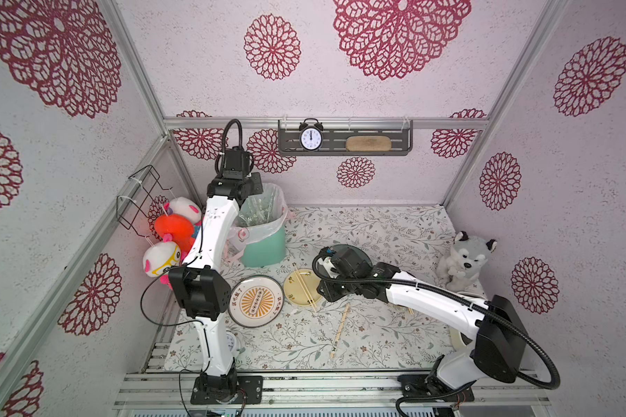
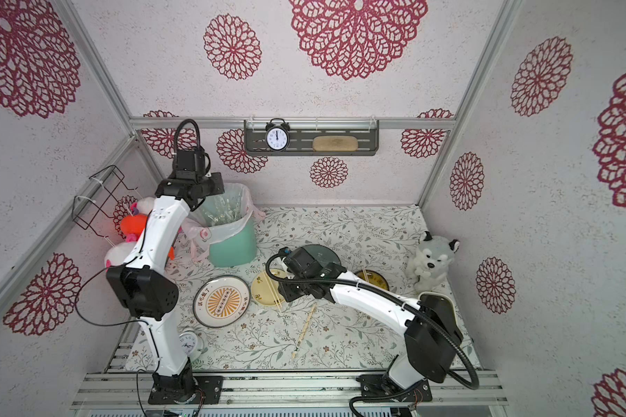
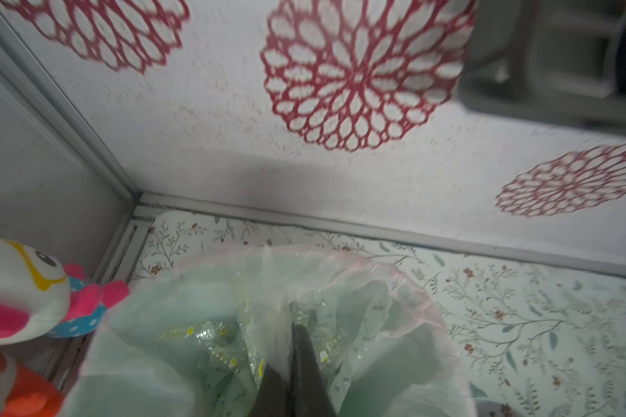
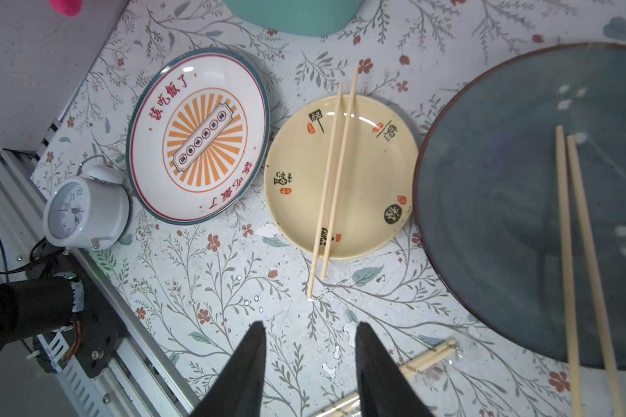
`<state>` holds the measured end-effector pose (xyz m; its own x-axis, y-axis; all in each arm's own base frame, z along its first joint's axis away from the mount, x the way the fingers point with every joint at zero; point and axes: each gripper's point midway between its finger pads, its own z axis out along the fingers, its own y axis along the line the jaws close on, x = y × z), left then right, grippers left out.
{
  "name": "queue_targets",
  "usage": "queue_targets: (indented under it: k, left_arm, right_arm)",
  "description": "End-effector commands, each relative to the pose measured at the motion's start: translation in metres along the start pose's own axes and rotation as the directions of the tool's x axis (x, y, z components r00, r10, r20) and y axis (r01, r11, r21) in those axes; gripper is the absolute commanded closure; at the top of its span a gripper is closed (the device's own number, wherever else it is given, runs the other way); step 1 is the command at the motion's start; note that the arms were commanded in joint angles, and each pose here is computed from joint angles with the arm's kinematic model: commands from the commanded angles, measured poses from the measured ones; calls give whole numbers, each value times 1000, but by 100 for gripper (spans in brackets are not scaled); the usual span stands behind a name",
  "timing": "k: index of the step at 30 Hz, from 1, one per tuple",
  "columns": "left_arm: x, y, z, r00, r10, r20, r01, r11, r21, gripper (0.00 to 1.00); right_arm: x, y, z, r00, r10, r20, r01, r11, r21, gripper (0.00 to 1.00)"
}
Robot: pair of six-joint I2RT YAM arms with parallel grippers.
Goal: Remove the packaging of disposable chopsticks
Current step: Place the packet bag in the trash bin.
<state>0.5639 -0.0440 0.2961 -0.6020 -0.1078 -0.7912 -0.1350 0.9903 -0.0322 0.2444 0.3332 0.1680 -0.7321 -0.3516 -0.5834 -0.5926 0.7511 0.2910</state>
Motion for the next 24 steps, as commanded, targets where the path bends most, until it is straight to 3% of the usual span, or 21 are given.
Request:
queue_targets:
  k: [1, 2, 3, 6, 12, 13, 14, 15, 17, 20, 24]
  left_arm:
    - [22, -1, -17, 990, 60, -126, -67, 996, -51, 86]
    - [23, -2, -18, 989, 62, -135, -68, 997, -45, 88]
    - [25, 0, -18, 988, 51, -144, -59, 997, -54, 71]
    - [24, -1, -24, 989, 61, -135, -72, 994, -80, 1]
    - [-6, -7, -79, 997, 79, -6, -80, 991, -107, 2]
    - [-16, -5, -102, 996, 76, 38, -71, 992, -109, 2]
    - [-17, -4, -117, 996, 79, 51, -72, 990, -122, 2]
    - [-17, -3, -130, 994, 87, 63, -77, 986, -145, 2]
    - [-17, -1, -155, 989, 98, 111, -76, 980, -184, 2]
    - [-5, -4, -185, 981, 72, 181, -48, 990, -135, 2]
    - [30, -25, -228, 959, 13, 284, -27, 999, 44, 2]
  right_arm:
    - [-15, -2, -12, 997, 0, 76, -1, 1000, 3, 57]
    - [-14, -4, -12, 997, 2, 74, -2, 1000, 5, 57]
    - [-12, -5, -11, 997, 4, 72, -4, 1000, 5, 57]
    - [-6, -8, -10, 997, 11, 72, -12, 1000, 5, 57]
    - [-8, -8, -20, 994, 19, 105, -18, 1000, -4, 57]
    - [-9, -8, -22, 993, 20, 117, -20, 1000, -2, 56]
    - [-10, -9, -27, 991, 18, 134, -19, 1000, 3, 52]
    - [-12, -10, -33, 987, 15, 158, -16, 1000, 8, 32]
    - [-11, -17, -43, 980, 8, 198, -17, 999, 39, 6]
    - [-7, -33, -58, 968, 8, 250, -33, 995, 96, 1]
    - [7, -53, -71, 945, 68, 321, -112, 986, 120, 1]
